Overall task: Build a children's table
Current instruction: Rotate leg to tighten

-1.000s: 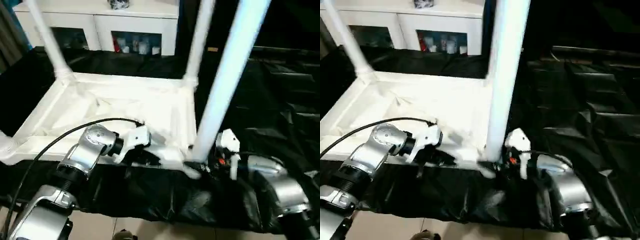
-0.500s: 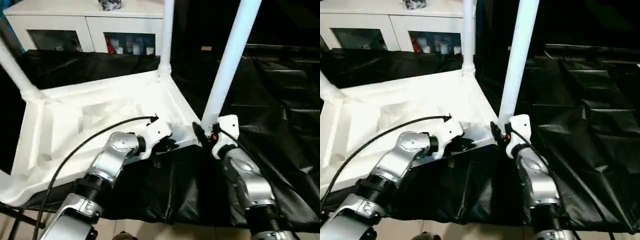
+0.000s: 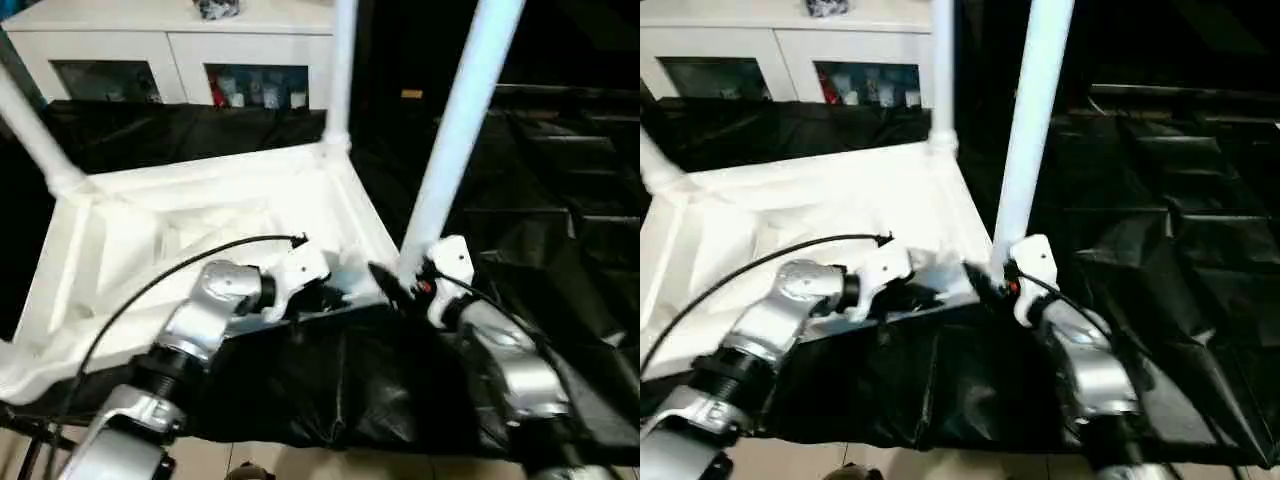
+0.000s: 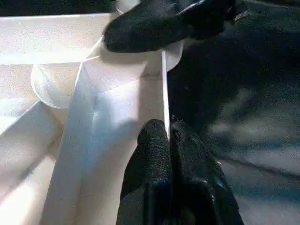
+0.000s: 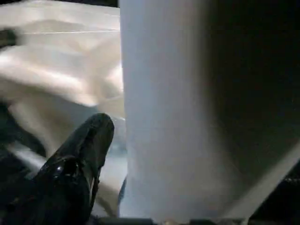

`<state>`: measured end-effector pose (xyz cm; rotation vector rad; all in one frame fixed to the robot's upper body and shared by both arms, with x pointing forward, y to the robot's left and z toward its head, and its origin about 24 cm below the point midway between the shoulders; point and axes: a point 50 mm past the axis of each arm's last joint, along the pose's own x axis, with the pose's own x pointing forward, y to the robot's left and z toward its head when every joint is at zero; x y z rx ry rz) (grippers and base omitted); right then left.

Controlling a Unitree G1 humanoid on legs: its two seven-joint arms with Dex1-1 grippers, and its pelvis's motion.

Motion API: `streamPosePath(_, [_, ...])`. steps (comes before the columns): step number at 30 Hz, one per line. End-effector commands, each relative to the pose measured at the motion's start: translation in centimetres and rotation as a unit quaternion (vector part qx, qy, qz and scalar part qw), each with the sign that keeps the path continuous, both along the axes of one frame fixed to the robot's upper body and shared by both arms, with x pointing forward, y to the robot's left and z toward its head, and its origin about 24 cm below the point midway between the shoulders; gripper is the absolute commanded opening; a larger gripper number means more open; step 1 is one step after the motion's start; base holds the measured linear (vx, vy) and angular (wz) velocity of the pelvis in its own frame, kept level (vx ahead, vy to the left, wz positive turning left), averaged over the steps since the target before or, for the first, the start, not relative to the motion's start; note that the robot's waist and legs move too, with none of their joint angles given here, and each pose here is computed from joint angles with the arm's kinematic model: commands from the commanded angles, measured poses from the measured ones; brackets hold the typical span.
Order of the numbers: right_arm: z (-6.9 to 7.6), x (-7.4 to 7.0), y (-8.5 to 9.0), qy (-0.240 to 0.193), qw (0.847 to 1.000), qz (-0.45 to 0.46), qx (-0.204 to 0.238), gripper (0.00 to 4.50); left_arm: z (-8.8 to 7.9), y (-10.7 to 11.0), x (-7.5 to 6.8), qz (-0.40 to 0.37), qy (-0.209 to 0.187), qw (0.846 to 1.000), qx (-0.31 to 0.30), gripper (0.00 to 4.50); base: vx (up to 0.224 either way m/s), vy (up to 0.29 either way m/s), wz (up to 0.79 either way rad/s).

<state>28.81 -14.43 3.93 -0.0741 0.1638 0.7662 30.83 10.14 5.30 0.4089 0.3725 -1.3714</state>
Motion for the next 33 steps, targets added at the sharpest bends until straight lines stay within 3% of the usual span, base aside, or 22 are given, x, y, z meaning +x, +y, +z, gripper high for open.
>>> streamPosePath(1, [0.9, -0.8, 1.9, -0.005, 0.996, 0.091, 0.019, 3.79, 0.5, -1.0, -0.1, -0.047, -0.007, 0.999, 0.000, 0.00, 0.000, 0.000, 0.00])
streamPosePath(6, [1.3, -1.9, 1.3, 0.011, 0.981, 0.192, -0.001, 3.79, 0.9, -0.3, 0.0, -0.078, 0.002, 0.997, 0.013, 0.00, 0.000, 0.000, 0.00])
streamPosePath(10, [1.6, -2.7, 0.9, 0.033, 0.961, 0.275, -0.019, 3.52, 1.2, 0.0, -0.4, -0.119, 0.017, 0.993, 0.011, 0.00, 0.000, 0.000, 0.00])
streamPosePath(12, [1.7, -3.0, 0.8, 0.046, 0.950, 0.308, -0.029, 3.16, 1.2, 0.1, -0.5, -0.134, 0.023, 0.991, 0.012, 0.00, 0.000, 0.000, 0.00])
streamPosePath(15, [1.6, -3.3, 0.8, 0.060, 0.940, 0.333, -0.038, 3.05, 1.1, 0.2, -0.5, -0.140, 0.026, 0.990, 0.017, 0.00, 0.000, 0.000, 0.00])
streamPosePath(22, [1.4, -3.8, 1.0, 0.076, 0.932, 0.353, -0.035, 2.37, 0.9, 0.2, -0.5, -0.143, 0.030, 0.989, 0.023, 0.00, 0.000, 0.000, 0.00])
streamPosePath(28, [1.0, -4.1, 1.1, 0.086, 0.930, 0.356, -0.030, 2.08, 0.8, 0.3, -0.5, -0.136, 0.031, 0.990, 0.024, 0.00, 0.000, 0.000, 0.00])
streamPosePath(33, [0.4, -3.9, 1.2, 0.097, 0.947, 0.307, 0.008, 2.00, 0.6, 0.3, 0.0, -0.091, 0.024, 0.995, 0.018, 0.00, 0.000, 0.000, 0.00])
